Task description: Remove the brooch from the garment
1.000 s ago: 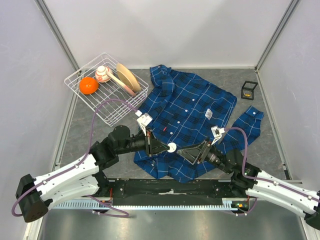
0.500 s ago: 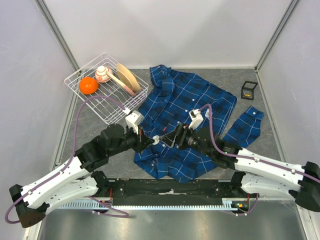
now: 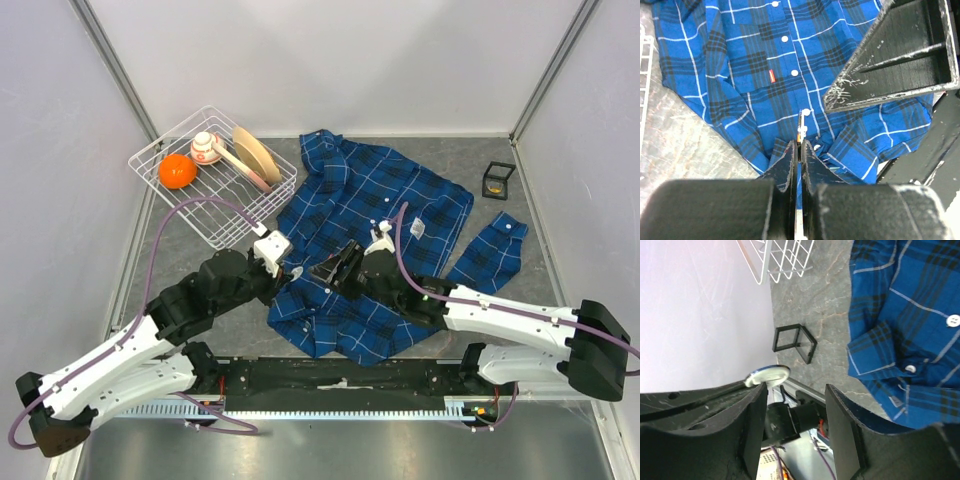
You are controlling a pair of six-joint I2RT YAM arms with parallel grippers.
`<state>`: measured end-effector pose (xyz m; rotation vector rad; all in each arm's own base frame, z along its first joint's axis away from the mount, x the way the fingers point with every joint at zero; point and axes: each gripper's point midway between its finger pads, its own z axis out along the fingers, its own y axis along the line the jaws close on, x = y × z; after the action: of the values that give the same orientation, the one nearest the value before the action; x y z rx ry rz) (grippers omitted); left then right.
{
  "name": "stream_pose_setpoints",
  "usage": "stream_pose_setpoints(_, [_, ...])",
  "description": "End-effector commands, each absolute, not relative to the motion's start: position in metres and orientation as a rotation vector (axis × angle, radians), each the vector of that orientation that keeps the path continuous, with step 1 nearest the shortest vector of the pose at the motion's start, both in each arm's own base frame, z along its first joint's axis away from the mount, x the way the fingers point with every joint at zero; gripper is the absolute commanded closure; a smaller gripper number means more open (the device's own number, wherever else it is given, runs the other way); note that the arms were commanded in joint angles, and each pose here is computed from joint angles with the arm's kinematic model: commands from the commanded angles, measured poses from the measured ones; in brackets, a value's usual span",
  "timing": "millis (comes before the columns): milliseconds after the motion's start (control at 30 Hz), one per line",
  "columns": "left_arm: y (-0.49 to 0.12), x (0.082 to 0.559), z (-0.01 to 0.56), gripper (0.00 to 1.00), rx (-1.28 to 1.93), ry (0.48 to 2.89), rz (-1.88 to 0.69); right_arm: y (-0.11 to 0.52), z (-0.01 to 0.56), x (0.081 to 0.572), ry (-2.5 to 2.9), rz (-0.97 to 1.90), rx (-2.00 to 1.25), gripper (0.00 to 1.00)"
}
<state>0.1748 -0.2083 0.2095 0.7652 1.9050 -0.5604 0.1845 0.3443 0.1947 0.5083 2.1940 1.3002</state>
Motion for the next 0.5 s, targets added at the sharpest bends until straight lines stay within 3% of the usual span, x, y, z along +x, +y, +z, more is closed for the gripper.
stream_pose_setpoints(0, [-0.210, 0.180, 0.222, 0.98, 0.885, 1.767, -0.500, 0.352, 0.233, 0.199, 2.097, 1.327, 0.676, 0.47])
stream_pose_setpoints(167, [-0.213, 0.177, 0.217, 0.98, 0.957, 1.724, -0.497, 0.358, 0.230, 0.204, 2.094, 1.330, 0.752, 0.57])
stream_pose_setpoints(467, [-0.214, 0.177, 0.218, 0.98, 0.976, 1.681, -0.492, 0.378, 0.228, 0.202, 2.129, 1.344, 0.756, 0.60])
